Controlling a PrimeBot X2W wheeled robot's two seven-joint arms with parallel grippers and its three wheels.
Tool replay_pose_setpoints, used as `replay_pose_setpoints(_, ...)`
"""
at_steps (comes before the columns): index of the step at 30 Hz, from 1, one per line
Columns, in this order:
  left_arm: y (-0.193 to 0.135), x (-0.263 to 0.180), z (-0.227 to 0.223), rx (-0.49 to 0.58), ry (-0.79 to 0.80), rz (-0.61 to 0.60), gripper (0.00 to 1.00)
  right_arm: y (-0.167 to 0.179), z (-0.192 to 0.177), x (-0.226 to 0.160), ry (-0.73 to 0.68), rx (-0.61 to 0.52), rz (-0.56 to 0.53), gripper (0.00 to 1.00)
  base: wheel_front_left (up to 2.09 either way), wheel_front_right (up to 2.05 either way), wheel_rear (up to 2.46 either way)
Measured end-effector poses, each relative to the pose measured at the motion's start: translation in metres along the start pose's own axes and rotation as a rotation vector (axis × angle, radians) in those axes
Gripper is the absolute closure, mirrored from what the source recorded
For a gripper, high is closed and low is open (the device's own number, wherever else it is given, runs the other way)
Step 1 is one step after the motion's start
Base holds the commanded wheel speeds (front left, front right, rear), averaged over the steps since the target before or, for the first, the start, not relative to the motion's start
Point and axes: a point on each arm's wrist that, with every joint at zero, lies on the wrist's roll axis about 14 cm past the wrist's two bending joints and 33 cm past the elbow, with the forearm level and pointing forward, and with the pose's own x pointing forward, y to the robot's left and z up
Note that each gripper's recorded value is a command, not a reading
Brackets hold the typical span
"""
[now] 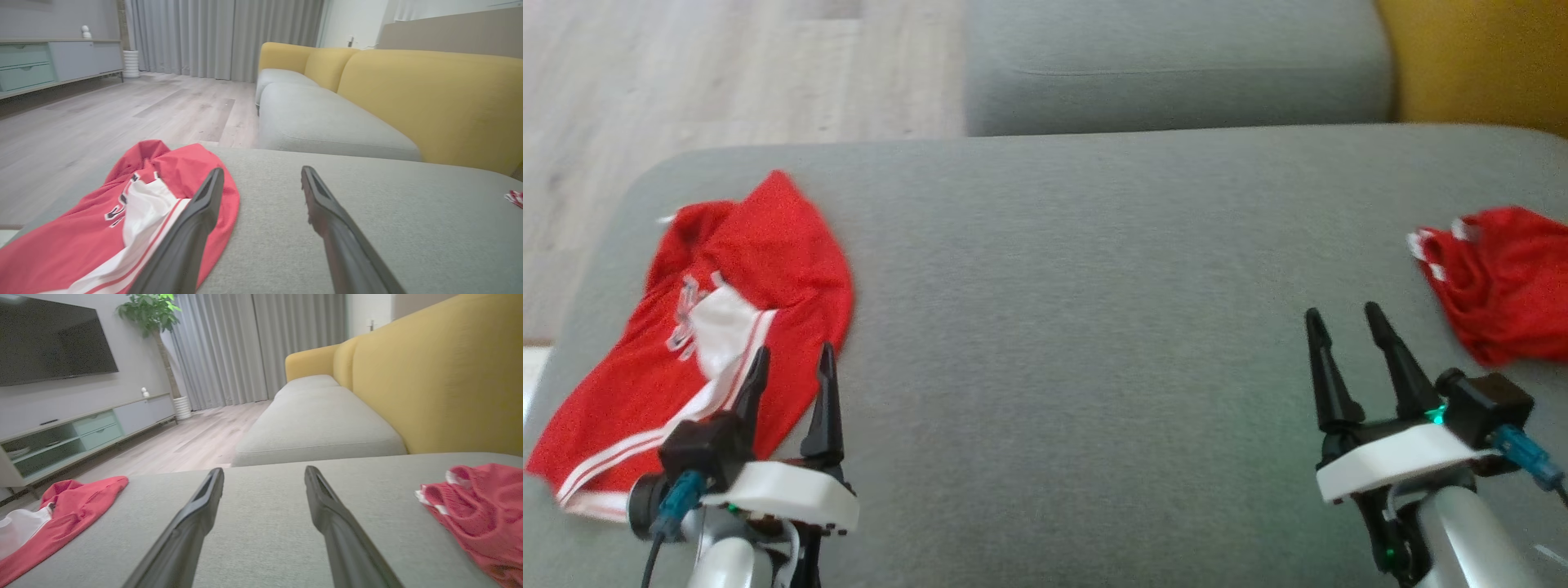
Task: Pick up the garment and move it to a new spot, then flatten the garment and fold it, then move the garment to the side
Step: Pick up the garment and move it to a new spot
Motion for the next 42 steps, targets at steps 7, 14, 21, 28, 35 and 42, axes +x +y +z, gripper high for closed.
replay_pose_setpoints(7, 0.043, -0.024, 0.004, 0.004, -0.01, 0.136, 0.0, 0.048, -0.01, 0.022, 0.033, 0.007, 0.141, 0.0, 0.0, 0.0, 0.0)
replay_pose_setpoints(14, 0.082, -0.054, 0.013, 0.017, -0.033, 0.265, 0.0, 0.105, -0.024, 0.037, 0.075, 0.029, 0.294, 0.0, 0.0, 0.0, 0.0)
replay_pose_setpoints(21, 0.105, -0.077, 0.017, 0.032, -0.041, 0.342, 0.0, 0.132, -0.031, 0.043, 0.1, 0.035, 0.372, 0.0, 0.0, 0.0, 0.0)
replay_pose_setpoints(28, 0.104, -0.073, 0.014, 0.039, -0.014, 0.325, 0.0, 0.132, -0.034, 0.04, 0.11, 0.033, 0.372, 0.0, 0.0, 0.0, 0.0)
replay_pose_setpoints(35, 0.093, -0.017, 0.041, 0.011, 0.071, 0.194, 0.0, 0.114, -0.037, 0.038, 0.114, 0.051, 0.318, 0.0, 0.0, 0.0, 0.0)
replay_pose_setpoints(42, 0.092, 0.033, 0.013, -0.079, 0.411, 0.139, 0.0, 0.094, -0.042, 0.039, 0.124, 0.072, 0.26, 0.0, 0.0, 0.0, 0.0)
